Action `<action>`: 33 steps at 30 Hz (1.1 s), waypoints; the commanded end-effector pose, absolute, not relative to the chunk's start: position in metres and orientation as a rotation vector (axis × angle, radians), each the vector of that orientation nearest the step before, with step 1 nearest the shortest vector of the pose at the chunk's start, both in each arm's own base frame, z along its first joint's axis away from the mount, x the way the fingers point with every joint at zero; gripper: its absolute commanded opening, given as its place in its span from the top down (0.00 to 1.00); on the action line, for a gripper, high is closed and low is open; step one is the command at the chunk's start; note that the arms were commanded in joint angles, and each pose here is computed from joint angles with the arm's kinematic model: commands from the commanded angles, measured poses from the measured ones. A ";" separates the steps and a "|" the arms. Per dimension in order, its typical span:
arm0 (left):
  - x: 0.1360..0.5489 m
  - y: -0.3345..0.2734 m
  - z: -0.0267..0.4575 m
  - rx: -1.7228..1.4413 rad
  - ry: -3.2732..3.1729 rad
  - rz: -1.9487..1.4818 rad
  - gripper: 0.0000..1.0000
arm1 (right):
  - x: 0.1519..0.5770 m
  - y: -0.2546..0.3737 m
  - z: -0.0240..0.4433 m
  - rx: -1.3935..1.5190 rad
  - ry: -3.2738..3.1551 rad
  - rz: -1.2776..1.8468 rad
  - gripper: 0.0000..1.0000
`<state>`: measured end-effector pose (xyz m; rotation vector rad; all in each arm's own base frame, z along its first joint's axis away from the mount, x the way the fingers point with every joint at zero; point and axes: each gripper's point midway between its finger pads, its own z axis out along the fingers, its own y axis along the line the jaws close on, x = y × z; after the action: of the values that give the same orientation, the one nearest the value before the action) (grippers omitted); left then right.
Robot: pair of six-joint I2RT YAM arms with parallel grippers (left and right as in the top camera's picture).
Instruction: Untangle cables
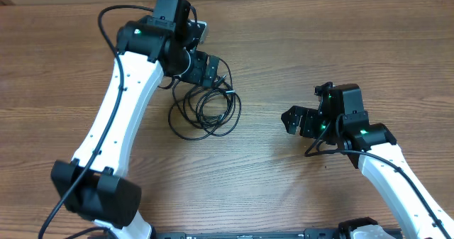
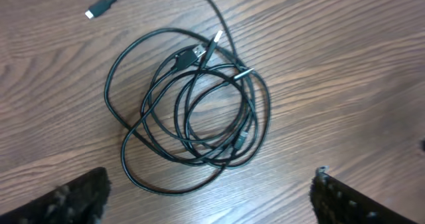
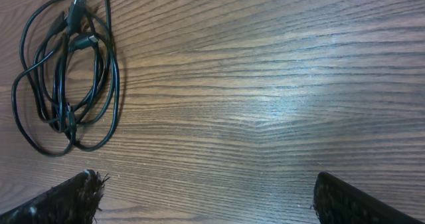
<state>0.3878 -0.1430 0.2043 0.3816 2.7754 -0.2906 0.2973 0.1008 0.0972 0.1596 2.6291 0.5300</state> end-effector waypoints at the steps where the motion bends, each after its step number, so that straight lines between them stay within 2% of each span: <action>1: 0.395 -0.144 0.170 0.366 2.862 -0.250 0.11 | 0.305 0.101 0.108 0.146 2.597 0.526 0.00; 5: 0.397 -0.149 0.139 0.384 2.938 -0.244 0.25 | 0.305 0.101 0.108 0.146 2.597 0.526 0.00; 11: 0.393 -0.165 0.103 0.446 3.015 -0.242 0.24 | 0.305 0.101 0.108 0.146 2.597 0.526 0.00; 15: 0.380 -0.194 0.093 0.569 3.032 -0.398 0.26 | 0.305 0.101 0.108 0.146 2.597 0.526 0.00; 20: 0.371 -0.212 0.084 0.641 3.043 -0.403 0.25 | 0.305 0.101 0.108 0.146 2.597 0.526 0.00; 25: 0.372 -0.208 0.076 0.649 3.051 -0.238 0.34 | 0.306 0.101 0.109 0.146 2.596 0.527 0.00; 29: 0.383 -0.172 0.083 0.362 3.062 0.042 0.21 | 0.309 0.114 0.117 0.120 2.562 0.624 0.00; 33: 0.396 -0.145 0.106 0.099 3.028 -0.007 0.19 | 0.311 0.124 0.125 0.127 2.543 0.690 0.00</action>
<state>0.3787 -0.1809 0.0784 0.4094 3.0860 -0.0599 0.3054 0.1117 0.1069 0.1353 2.5765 0.6141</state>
